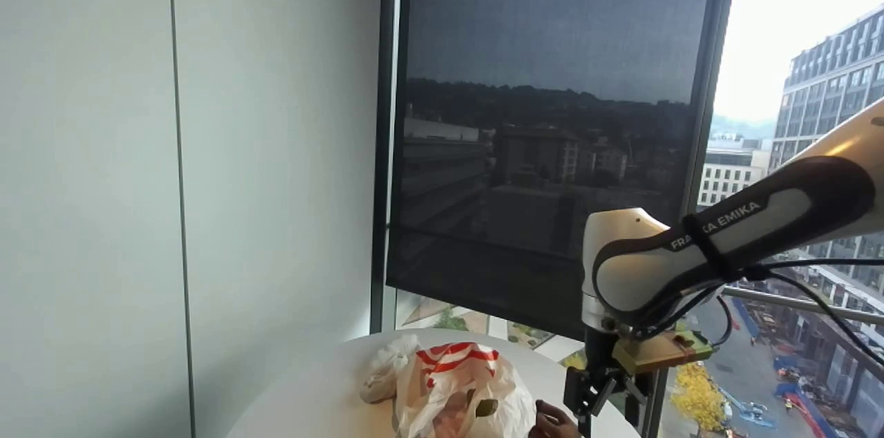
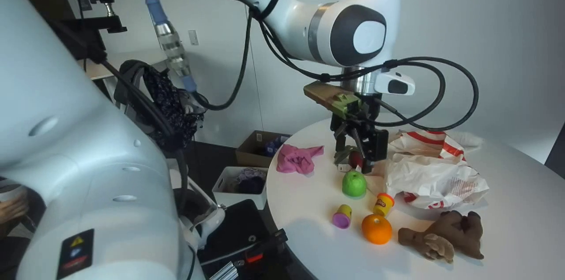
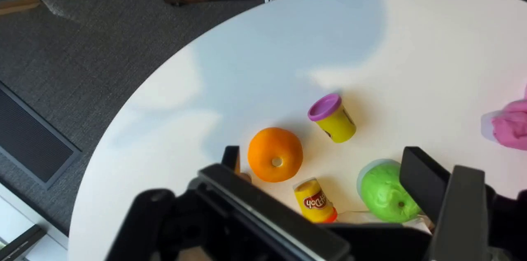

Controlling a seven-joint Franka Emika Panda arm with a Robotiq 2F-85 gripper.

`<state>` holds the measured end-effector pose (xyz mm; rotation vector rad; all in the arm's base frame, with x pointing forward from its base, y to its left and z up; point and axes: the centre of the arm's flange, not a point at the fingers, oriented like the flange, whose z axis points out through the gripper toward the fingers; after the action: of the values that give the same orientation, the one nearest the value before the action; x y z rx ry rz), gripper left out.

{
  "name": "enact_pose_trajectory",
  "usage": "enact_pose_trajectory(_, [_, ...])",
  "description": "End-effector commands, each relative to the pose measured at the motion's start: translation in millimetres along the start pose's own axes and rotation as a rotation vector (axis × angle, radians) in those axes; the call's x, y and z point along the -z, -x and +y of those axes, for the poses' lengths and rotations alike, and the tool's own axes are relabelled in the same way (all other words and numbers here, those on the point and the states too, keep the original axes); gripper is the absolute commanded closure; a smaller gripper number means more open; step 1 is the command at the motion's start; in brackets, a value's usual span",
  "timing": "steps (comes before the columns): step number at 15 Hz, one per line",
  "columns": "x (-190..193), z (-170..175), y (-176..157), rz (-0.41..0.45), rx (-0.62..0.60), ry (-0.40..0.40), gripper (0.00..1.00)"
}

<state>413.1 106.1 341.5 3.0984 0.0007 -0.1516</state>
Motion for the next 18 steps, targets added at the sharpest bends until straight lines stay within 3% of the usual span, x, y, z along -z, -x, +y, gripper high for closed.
enact_pose_trajectory(1, [-32.6,-8.6,-64.9,0.098,-0.101,0.014,0.0])
enact_pose_trajectory(4, [-42.6,-21.5,-98.3,0.156,-0.215,-0.017,0.0])
enact_pose_trajectory(9, [-35.9,-44.4,-142.6,0.2,-0.311,0.042,0.0])
enact_pose_trajectory(10, [-42.4,-29.7,-117.1,0.19,-0.279,0.018,0.0])
enact_pose_trajectory(15, [-59.3,-34.4,-122.3,0.181,-0.294,0.03,0.0])
enact_pose_trajectory(18, [-74.6,-49.9,-133.3,0.225,-0.31,0.06,0.0])
